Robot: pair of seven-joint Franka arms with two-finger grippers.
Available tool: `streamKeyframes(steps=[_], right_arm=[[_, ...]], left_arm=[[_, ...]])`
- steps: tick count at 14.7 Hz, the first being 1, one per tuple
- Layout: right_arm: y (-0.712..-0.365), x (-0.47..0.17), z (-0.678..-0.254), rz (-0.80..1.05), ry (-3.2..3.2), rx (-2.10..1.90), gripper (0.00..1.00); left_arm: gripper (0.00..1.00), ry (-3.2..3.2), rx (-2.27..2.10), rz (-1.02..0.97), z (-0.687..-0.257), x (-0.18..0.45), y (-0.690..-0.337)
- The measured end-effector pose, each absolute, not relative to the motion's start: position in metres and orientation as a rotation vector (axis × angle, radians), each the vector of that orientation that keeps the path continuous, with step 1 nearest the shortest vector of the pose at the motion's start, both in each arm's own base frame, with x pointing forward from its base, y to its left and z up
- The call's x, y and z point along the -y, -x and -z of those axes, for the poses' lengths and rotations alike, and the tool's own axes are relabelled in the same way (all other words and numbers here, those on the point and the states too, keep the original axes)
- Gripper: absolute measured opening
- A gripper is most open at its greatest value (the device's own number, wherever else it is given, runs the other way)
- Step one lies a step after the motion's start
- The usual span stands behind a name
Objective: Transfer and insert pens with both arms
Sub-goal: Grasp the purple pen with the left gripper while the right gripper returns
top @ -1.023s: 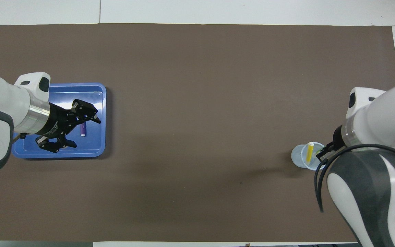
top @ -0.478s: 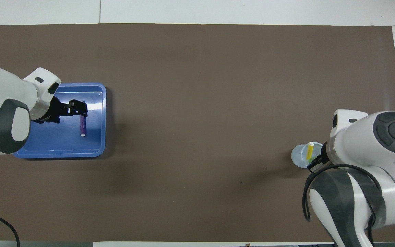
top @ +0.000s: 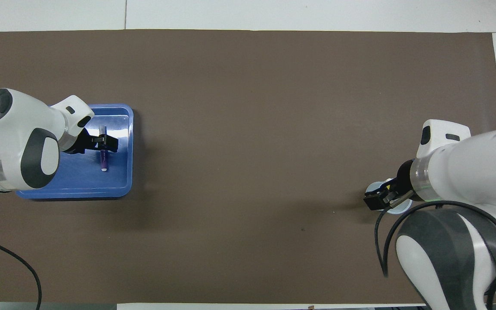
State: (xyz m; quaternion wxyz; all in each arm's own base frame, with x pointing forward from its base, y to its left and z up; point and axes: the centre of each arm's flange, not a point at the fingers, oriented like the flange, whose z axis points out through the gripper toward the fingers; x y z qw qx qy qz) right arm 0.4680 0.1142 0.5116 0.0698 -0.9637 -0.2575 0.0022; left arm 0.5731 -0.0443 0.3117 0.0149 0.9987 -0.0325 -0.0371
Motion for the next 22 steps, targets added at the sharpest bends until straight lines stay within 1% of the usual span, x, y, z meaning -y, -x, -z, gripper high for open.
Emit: streamKeyframes(steps=[2,4,7,8,9,11,12,13,14,15,16,18,19,22], right_arm=[[-0.474,-0.132,-0.520,0.039,2.766,0.470,1.00],[-0.479,-0.156,-0.526,0.046,2.636,0.161,1.00],[-0.471,-0.228,-0.537,0.053,2.512,-0.229,1.00],[-0.464,-0.256,-0.542,0.066,2.473,-0.342,1.00],[-0.456,-0.282,-0.546,0.068,2.419,-0.453,1.00],[-0.441,-0.318,-0.553,0.052,2.302,-0.612,1.00],[-0.438,-0.326,-0.554,0.039,2.260,-0.658,1.00],[-0.436,-0.330,-0.555,0.021,2.233,-0.695,1.00],[-0.436,-0.330,-0.555,0.002,2.209,-0.728,1.00],[-0.437,-0.329,-0.555,-0.012,2.194,-0.751,1.00],[-0.437,-0.329,-0.554,-0.021,2.184,-0.762,1.00],[-0.434,-0.333,-0.554,-0.034,2.180,-0.760,1.00],[-0.432,-0.336,-0.554,-0.039,2.181,-0.757,1.00],[-0.430,-0.338,-0.554,-0.043,2.181,-0.755,1.00]], left_arm=[[1.00,-3.126,0.135,0.129,-0.298,0.045,-0.575],[1.00,-3.127,0.151,0.132,-0.294,0.047,-0.576],[0.97,-3.127,0.157,0.114,-0.297,0.047,-0.579],[0.91,-3.127,0.160,0.105,-0.299,0.047,-0.581],[0.91,-3.127,0.161,0.097,-0.301,0.047,-0.583],[0.75,-3.127,0.164,0.088,-0.303,0.048,-0.584],[0.75,-3.127,0.165,0.087,-0.304,0.048,-0.585],[0.67,-3.127,0.165,0.088,-0.303,0.048,-0.585],[0.56,-3.127,0.166,0.089,-0.303,0.048,-0.584],[0.56,-3.127,0.166,0.090,-0.303,0.048,-0.584],[0.50,-3.127,0.166,0.090,-0.302,0.048,-0.584],[0.26,-3.127,0.167,0.085,-0.303,0.048,-0.585],[0.17,-3.127,0.168,0.084,-0.303,0.049,-0.585],[0.17,-3.127,0.168,0.084,-0.303,0.049,-0.585]])
